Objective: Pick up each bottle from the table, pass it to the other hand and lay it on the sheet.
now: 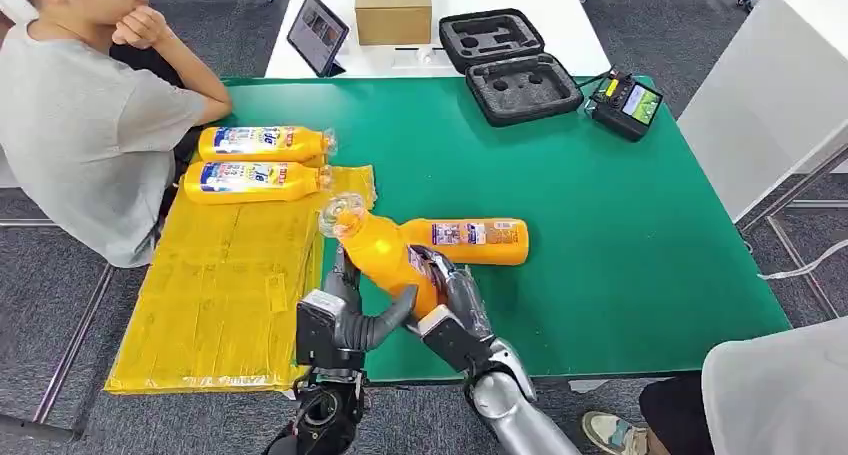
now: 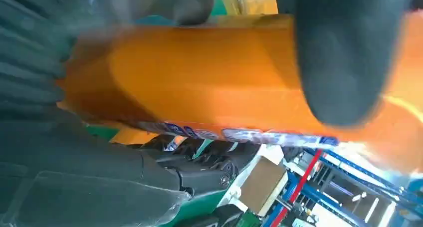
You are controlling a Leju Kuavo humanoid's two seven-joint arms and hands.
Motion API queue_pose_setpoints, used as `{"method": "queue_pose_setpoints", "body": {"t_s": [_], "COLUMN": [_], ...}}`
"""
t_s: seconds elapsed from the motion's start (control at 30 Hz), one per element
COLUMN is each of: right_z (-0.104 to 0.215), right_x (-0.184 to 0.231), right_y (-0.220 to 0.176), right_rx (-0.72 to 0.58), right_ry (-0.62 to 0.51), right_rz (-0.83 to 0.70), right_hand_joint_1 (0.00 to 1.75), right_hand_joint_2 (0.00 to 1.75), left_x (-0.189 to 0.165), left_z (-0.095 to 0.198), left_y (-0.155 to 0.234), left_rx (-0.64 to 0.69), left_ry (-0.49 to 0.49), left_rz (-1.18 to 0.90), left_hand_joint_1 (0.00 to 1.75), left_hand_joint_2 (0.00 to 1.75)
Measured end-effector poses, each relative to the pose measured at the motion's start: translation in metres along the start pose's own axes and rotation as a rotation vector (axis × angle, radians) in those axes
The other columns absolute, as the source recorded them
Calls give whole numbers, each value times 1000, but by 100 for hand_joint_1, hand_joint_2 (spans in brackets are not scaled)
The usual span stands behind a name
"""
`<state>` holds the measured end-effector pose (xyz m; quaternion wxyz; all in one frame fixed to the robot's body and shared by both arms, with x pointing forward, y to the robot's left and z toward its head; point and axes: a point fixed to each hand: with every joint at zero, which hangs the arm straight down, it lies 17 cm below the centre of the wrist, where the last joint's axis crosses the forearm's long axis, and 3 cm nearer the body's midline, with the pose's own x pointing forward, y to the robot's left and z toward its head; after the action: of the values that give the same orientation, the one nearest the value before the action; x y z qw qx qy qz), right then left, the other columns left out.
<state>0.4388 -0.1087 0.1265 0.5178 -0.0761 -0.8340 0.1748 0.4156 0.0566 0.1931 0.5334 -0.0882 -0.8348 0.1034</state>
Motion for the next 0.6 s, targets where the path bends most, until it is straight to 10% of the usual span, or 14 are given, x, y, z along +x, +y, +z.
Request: {"method": "queue_pose_setpoints", "body": {"t_s": [0.53,0.57,0.6], "right_z": [14,13,13], "right_x": [6,6,6], "right_y": [30,30,31], "right_rx": [73,73,72], "right_ry": [-45,-46,-45], "right_rz": [123,124,120], "right_hand_joint_1": [175,175,175], "right_hand_joint_2": [175,175,175], "left_x": [-30,-33,-35], "left_z": [-2,-2,-2], "left_y": [-1,-1,-2], "left_rx": [16,15,14], "left_ry": [114,120,127], "left_rz": [109,108,105], "left_hand_joint_1": [0,42,154], "left_hand_joint_2": [175,175,175]}}
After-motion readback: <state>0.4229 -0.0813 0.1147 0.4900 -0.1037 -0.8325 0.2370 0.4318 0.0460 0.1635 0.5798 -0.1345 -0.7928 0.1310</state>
